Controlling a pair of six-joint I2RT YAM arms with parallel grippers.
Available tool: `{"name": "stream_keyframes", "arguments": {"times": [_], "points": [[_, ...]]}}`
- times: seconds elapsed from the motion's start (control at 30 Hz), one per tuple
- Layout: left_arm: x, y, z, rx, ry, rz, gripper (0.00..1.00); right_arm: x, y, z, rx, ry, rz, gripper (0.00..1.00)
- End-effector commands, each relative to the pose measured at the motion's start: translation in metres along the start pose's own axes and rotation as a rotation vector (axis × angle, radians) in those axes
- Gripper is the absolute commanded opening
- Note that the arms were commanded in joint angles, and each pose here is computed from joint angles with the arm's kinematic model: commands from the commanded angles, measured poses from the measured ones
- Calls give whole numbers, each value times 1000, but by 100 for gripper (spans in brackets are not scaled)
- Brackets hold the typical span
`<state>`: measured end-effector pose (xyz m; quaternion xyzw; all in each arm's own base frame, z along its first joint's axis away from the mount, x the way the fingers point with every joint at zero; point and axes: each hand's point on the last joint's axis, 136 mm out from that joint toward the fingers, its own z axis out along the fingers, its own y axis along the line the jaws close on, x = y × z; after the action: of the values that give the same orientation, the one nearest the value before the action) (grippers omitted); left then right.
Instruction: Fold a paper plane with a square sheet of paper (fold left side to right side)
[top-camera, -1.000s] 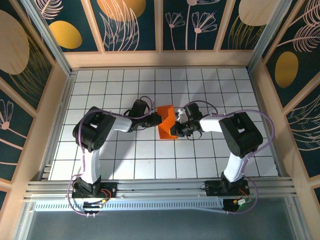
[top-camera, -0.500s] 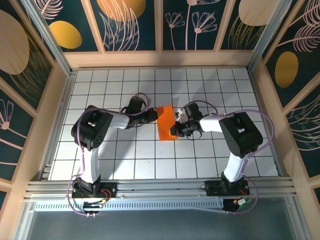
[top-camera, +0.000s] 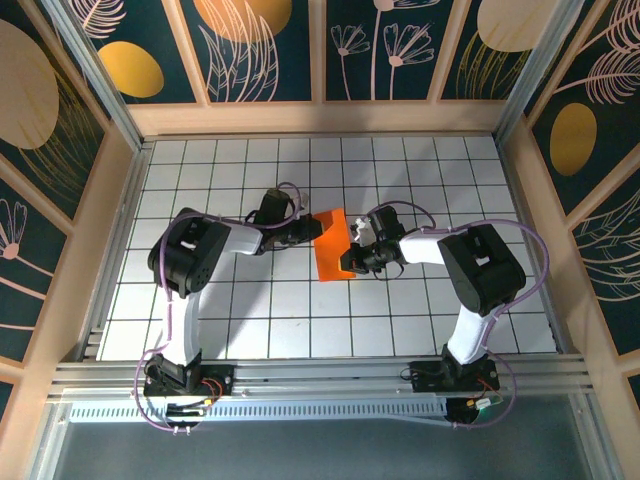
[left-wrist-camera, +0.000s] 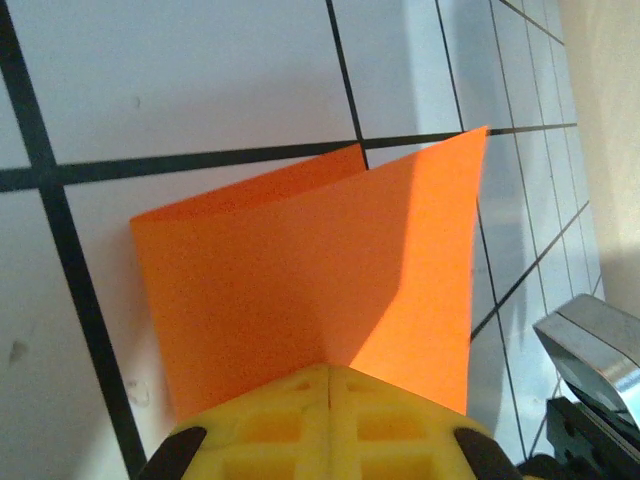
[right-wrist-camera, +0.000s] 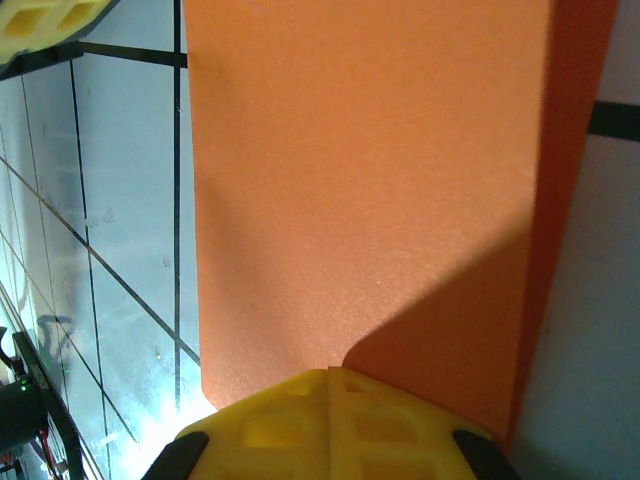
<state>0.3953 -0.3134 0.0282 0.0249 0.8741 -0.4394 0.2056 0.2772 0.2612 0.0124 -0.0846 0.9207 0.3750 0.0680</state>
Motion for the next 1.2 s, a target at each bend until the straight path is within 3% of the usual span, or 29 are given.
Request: {"name": "stream_keyframes", "arguments": {"times": [0.0, 1.17], "points": [[-4, 9, 8, -24, 1, 27, 2, 38, -73, 7, 262, 90, 110, 0], [-54, 92, 9, -241, -86, -57, 2, 43, -77, 7, 273, 99, 117, 0]]}}
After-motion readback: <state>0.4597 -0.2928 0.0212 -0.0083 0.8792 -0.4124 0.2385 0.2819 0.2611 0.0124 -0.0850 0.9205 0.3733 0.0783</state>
